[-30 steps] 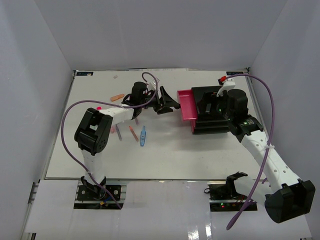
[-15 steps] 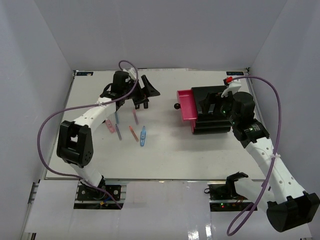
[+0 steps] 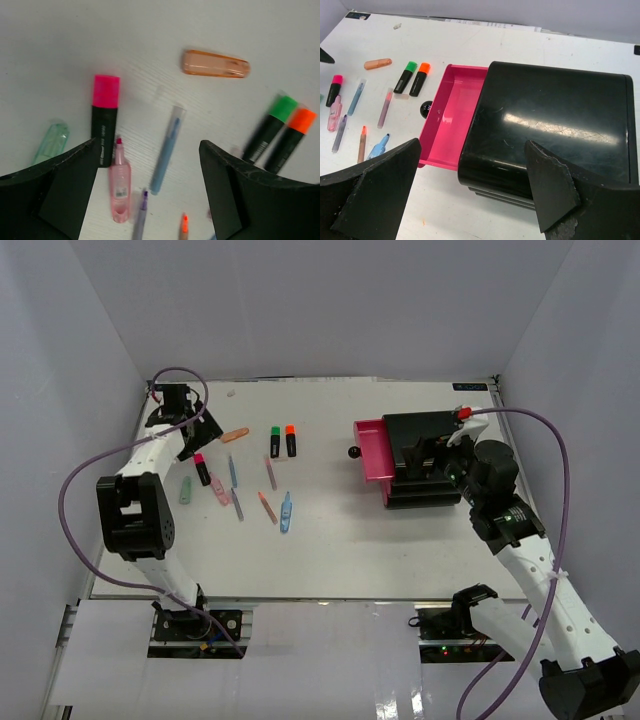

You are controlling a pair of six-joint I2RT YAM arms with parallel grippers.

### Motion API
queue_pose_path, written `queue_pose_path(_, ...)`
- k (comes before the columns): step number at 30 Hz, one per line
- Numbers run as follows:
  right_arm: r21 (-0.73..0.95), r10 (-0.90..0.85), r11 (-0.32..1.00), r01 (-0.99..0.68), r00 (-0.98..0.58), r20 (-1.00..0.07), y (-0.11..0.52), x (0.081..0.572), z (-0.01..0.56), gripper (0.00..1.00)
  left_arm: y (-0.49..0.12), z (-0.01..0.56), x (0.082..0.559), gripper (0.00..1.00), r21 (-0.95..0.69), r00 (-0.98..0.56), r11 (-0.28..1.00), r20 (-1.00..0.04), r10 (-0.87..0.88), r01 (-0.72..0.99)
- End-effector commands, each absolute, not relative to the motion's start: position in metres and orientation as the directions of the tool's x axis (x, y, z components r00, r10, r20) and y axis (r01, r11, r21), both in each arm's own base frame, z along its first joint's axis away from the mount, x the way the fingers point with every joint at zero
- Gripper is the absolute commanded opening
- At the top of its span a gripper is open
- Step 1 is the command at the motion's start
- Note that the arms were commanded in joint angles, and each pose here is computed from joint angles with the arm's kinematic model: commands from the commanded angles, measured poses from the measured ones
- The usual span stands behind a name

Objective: Sort the stationery into containers
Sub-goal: Pick up the pen from the center of the board.

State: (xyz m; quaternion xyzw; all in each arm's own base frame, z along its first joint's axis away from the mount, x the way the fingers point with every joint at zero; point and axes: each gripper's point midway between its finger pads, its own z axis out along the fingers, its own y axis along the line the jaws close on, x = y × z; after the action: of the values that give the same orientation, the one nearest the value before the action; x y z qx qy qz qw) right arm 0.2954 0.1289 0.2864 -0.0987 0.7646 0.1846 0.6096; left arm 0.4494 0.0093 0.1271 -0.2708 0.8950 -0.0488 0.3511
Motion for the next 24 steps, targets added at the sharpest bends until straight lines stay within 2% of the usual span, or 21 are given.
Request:
queue_pose_path(1,0.117,0.072,0.929,-0.352,-0.140,-0.988,0.121,0.295,0.306,0.90,0.041,0.121,0.456,0.89,-0.178,-0.605,0.841,-0.621,-0.499,-0.511)
queue_pose_path(10,0.099,0.061,0.931,-0.350,-0.118,-0.991,0.120,0.291,0.305,0.90,0.062,0.065,0.476,0.75,-0.087,-0.657,0.827,-0.564,-0.500,-0.555)
queue_pose_path(17,0.095,0.058,0.933,-0.346,-0.117,-0.991,0.120,0.291,0.304,0.90,0.063,0.044,0.480,0.69,-0.059,-0.686,0.833,-0.536,-0.492,-0.550)
queue_pose_path(21,0.095,0.055,0.933,-0.346,-0.122,-0.991,0.120,0.292,0.302,0.90,0.063,0.037,0.479,0.61,-0.053,-0.694,0.833,-0.526,-0.492,-0.551)
queue_pose_path(24,0.096,0.056,0.933,-0.345,-0.126,-0.991,0.120,0.292,0.301,0.90,0.064,0.035,0.477,0.50,-0.040,-0.696,0.830,-0.523,-0.491,-0.556)
